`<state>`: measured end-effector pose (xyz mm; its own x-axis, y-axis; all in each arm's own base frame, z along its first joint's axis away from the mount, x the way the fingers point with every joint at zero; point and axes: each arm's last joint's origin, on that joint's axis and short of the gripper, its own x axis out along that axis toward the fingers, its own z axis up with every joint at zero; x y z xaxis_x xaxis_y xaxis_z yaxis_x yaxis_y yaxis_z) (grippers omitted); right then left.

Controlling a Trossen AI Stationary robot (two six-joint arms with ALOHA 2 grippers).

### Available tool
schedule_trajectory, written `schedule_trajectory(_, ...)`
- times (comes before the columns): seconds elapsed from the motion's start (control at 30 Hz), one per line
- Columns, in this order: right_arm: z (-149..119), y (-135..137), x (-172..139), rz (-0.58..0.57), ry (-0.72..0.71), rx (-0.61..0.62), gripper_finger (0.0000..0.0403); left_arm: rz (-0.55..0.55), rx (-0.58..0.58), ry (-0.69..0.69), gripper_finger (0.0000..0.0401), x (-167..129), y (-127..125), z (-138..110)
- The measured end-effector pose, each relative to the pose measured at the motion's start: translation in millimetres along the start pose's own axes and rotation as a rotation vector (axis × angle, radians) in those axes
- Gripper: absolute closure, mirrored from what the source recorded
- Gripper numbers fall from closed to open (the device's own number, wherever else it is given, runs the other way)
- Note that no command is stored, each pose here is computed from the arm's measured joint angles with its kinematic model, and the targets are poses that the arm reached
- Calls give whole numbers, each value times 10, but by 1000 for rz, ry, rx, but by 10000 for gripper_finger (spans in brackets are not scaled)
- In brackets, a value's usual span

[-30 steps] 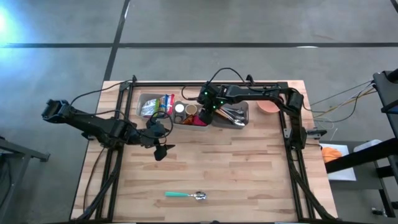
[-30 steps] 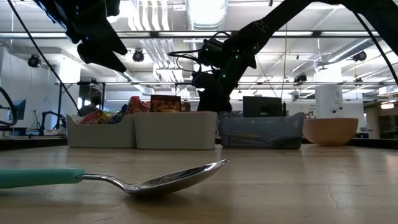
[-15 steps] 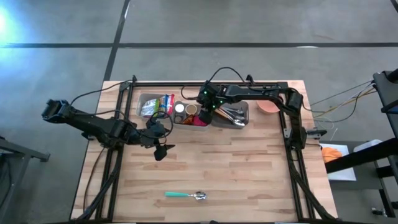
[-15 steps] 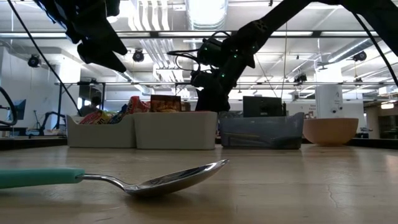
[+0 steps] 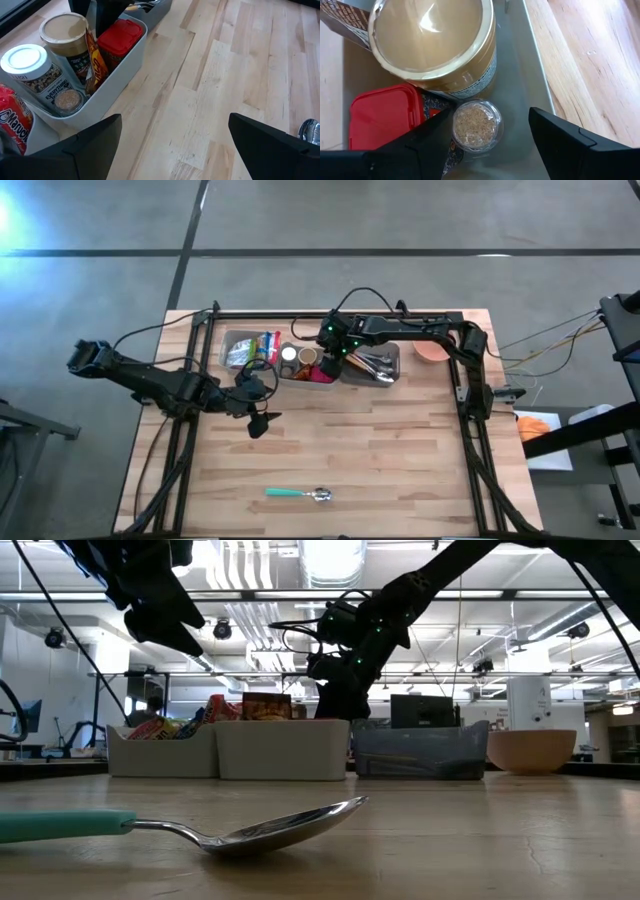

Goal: Pick & Place Food Item
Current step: Put the brown seasoning bottle into the right gray bin, then put the blue spoon into the black bin

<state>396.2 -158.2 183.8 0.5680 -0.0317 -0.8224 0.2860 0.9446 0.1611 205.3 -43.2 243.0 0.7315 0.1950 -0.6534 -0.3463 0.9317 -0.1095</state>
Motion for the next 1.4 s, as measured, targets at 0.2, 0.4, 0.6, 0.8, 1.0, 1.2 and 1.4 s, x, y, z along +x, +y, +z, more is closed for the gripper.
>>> schedule_trajectory(0.2, 0, 1, 0, 3, 0, 0, 142, 0, -2, 0, 31, 0, 0, 0)
schedule_trajectory(0.4, 1, 4, 0, 3, 0, 0, 141, 0, -2, 0, 31, 0, 0, 0)
schedule_trajectory(0.6, 71, 23, -72, -5, 6, 0, 141, 6, 1, 10, 31, 16, 10, -31)
schedule_trajectory(0.8, 158, 55, -210, -5, 14, -5, 141, 5, -14, 9, 31, 16, 9, -30)
schedule_trajectory(1.0, 202, 76, -303, -5, 47, -2, 141, 5, -15, 9, 31, 16, 9, -30)
schedule_trajectory(1.2, 210, 140, -438, -1, 55, -13, 141, 4, -59, 8, 31, 16, 8, -28)
schedule_trajectory(1.4, 199, 348, -708, 20, 63, -73, 141, -83, -85, -1, 31, 14, -37, 6)
